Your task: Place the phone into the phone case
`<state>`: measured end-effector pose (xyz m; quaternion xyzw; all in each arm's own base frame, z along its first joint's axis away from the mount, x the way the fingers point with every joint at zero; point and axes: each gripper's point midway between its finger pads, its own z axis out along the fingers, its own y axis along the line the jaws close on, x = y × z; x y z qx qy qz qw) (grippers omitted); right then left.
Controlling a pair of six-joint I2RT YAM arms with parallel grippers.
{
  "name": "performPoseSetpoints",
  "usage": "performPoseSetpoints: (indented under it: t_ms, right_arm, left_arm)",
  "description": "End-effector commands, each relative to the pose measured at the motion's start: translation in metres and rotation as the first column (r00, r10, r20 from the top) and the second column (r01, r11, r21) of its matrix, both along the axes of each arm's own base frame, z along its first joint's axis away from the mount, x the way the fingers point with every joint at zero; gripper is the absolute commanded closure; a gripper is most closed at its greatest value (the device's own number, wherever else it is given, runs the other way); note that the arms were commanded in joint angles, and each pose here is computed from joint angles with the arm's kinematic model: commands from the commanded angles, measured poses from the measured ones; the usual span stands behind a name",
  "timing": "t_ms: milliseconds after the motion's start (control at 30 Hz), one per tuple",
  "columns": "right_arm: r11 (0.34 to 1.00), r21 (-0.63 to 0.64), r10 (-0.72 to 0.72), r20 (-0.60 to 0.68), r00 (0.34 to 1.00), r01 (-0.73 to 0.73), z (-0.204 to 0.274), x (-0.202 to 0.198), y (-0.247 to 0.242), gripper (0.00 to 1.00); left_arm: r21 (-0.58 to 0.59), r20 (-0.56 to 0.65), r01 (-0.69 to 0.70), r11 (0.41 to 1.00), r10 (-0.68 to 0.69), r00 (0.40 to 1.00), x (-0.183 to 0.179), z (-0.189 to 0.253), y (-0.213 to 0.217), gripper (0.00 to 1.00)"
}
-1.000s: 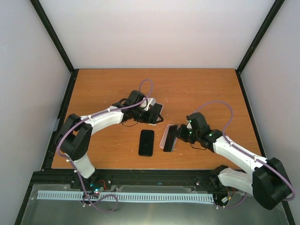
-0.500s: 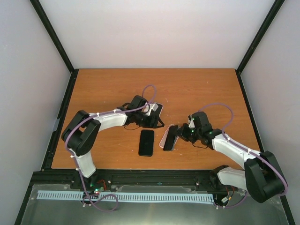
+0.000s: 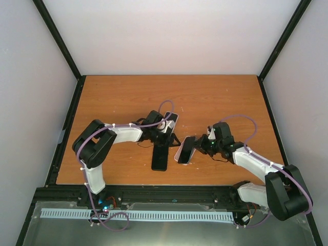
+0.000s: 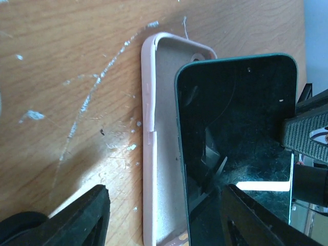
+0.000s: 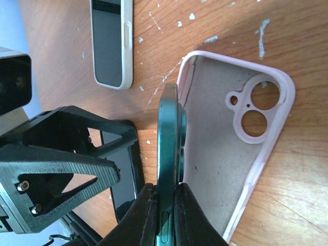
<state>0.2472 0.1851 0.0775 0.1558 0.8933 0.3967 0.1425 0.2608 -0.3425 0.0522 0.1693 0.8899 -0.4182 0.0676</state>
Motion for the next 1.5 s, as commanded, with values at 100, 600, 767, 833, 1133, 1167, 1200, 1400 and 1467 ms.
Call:
performPoseSetpoints:
  t_ms: [100, 600, 767, 833, 1133, 1167, 1200, 1400, 1467]
  right_arm:
    - [0.999, 0.033, -0.031, 0.01, 0.999, 0.03, 0.0, 0.006, -0.004, 0.97]
    - [0.999, -0.008, -0.035, 0.016, 0.999, 0.035, -0.032, 0.013, -0.012, 0.97]
    - [0.998, 0.011, -0.062, -0.006, 0.998, 0.062, -0.041, 0.009, -0.017, 0.97]
    - [0.998, 0.013, -0.068, 0.001, 0.998, 0.068, -0.04, 0.01, -0.018, 0.97]
    - [0.994, 0.056, -0.1, 0.028, 0.995, 0.099, -0.032, 0.014, -0.023, 0.97]
    - [0.993, 0.058, -0.106, 0.03, 0.994, 0.105, -0.031, 0.015, -0.023, 0.97]
    - [0.992, 0.06, -0.112, 0.036, 0.993, 0.109, -0.03, 0.016, -0.024, 0.97]
    - [0.989, 0.082, -0.125, 0.075, 0.989, 0.119, -0.018, 0.018, -0.025, 0.97]
    - [0.99, 0.072, -0.125, 0.092, 0.988, 0.119, -0.016, 0.019, -0.026, 0.97]
  left_arm:
    - [-0.019, -0.026, 0.037, 0.999, -0.038, 0.999, -0.011, -0.006, -0.017, 0.4]
    - [-0.043, -0.077, 0.07, 0.997, -0.073, 0.994, -0.027, -0.013, -0.032, 0.4]
    - [-0.049, -0.098, 0.068, 0.997, -0.072, 0.993, -0.033, -0.015, -0.031, 0.41]
    - [-0.052, -0.102, 0.07, 0.996, -0.075, 0.992, -0.036, -0.015, -0.032, 0.41]
    - [-0.073, -0.115, 0.082, 0.994, -0.09, 0.989, -0.044, -0.012, -0.037, 0.4]
    - [-0.072, -0.115, 0.082, 0.994, -0.089, 0.989, -0.045, -0.012, -0.036, 0.4]
    - [-0.071, -0.114, 0.08, 0.994, -0.088, 0.99, -0.045, -0.011, -0.036, 0.4]
    - [-0.073, -0.117, 0.078, 0.994, -0.086, 0.989, -0.047, -0.01, -0.035, 0.39]
    - [-0.08, -0.118, 0.079, 0.994, -0.088, 0.989, -0.047, -0.008, -0.036, 0.39]
